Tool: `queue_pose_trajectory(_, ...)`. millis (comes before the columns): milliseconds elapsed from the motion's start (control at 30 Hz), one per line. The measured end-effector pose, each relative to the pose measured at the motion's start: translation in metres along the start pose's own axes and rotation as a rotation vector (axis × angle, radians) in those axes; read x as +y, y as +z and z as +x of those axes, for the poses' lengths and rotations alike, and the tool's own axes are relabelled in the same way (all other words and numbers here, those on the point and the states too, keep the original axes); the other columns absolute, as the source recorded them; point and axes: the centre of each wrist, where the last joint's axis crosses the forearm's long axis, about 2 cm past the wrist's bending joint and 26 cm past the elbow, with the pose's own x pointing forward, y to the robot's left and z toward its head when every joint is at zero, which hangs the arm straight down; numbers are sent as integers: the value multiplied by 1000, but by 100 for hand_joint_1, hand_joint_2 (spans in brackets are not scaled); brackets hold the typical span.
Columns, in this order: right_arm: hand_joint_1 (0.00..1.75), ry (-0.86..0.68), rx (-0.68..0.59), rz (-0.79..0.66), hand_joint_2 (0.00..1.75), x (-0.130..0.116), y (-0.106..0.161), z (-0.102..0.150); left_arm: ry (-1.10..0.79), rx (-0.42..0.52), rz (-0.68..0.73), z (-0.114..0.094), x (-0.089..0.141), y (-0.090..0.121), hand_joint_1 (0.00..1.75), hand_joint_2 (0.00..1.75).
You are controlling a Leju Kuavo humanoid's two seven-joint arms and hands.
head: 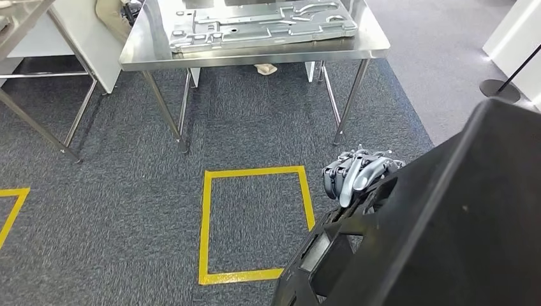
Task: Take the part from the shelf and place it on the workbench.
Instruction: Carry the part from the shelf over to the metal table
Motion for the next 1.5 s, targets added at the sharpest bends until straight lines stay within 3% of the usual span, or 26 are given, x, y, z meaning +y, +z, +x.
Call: queue_pose_trajectory(1500,175,-3,-18,-4,175,0,-7,-2,-2,-29,-3,5,-1,-2,0,175)
